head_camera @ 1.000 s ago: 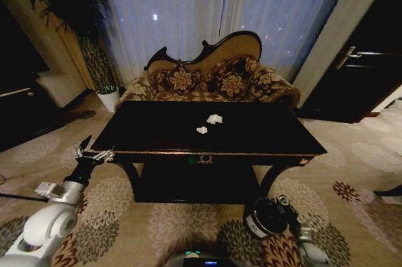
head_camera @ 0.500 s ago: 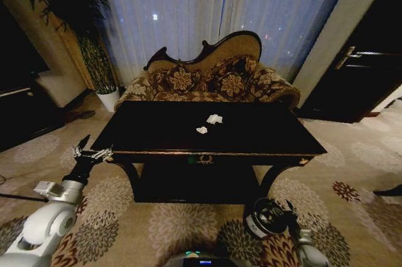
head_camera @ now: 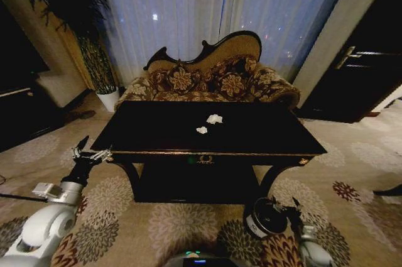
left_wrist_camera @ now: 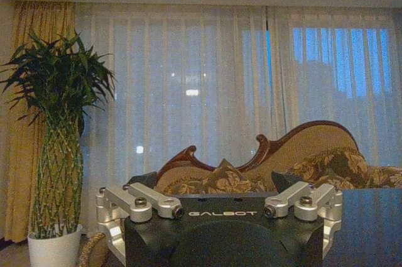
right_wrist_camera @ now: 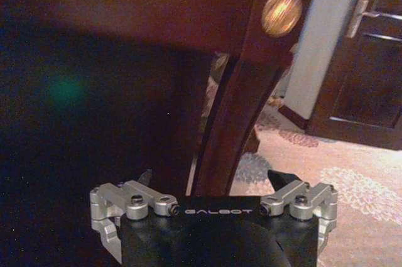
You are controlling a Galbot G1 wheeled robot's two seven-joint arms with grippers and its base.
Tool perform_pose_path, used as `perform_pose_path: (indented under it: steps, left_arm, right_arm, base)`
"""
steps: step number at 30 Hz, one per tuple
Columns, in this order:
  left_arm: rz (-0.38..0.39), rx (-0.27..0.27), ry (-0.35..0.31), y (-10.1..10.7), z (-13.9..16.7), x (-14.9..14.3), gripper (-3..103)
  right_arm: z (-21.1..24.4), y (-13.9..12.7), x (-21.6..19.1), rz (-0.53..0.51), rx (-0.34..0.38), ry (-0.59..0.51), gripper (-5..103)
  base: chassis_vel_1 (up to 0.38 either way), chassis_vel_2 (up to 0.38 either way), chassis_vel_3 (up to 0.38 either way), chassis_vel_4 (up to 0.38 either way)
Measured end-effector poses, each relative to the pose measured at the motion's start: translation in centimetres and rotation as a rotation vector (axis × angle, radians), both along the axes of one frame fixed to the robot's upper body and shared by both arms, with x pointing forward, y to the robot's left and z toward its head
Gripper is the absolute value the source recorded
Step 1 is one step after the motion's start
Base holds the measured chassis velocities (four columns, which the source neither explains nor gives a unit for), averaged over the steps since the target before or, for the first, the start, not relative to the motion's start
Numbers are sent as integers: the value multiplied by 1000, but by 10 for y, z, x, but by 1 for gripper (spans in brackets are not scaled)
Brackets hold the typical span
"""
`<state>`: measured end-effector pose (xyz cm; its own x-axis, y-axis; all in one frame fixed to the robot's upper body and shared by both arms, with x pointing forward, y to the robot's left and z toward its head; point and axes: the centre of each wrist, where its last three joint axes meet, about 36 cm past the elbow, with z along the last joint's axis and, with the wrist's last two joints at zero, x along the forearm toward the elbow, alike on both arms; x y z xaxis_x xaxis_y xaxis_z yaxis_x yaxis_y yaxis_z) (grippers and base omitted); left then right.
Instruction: Move to the front of the table and place the trash on the table into the trash bin.
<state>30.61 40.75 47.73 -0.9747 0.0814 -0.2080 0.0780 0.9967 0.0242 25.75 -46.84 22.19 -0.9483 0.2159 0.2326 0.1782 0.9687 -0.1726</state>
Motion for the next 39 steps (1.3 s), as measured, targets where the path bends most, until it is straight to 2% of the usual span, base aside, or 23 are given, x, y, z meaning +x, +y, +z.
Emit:
perform_pose_path:
  steps: [6, 10, 20, 27, 39]
  left_arm:
    - [-1, 0, 1, 1, -2, -1, 100]
    - [-1, -3, 1, 2, -4, 1, 100]
    - [4, -3, 0, 4, -6, 2, 100]
    - [2, -16, -2, 3, -6, 2, 100]
    - [-5, -24, -13, 1, -4, 0, 100]
  right_arm:
    - [25, -6, -31, -20, 34, -14, 100]
    - [49, -16, -65, 45, 44, -56, 100]
    - [89, -15, -94, 145, 60, -169, 100]
    - [125, -8, -91, 227, 79, -249, 100]
    - [212, 18, -26, 315, 52, -333, 100]
  base:
    - [0, 0, 0, 0]
    - [0, 0, 0, 0]
    - [0, 0, 0, 0]
    - [0, 0, 0, 0]
    - [0, 0, 0, 0]
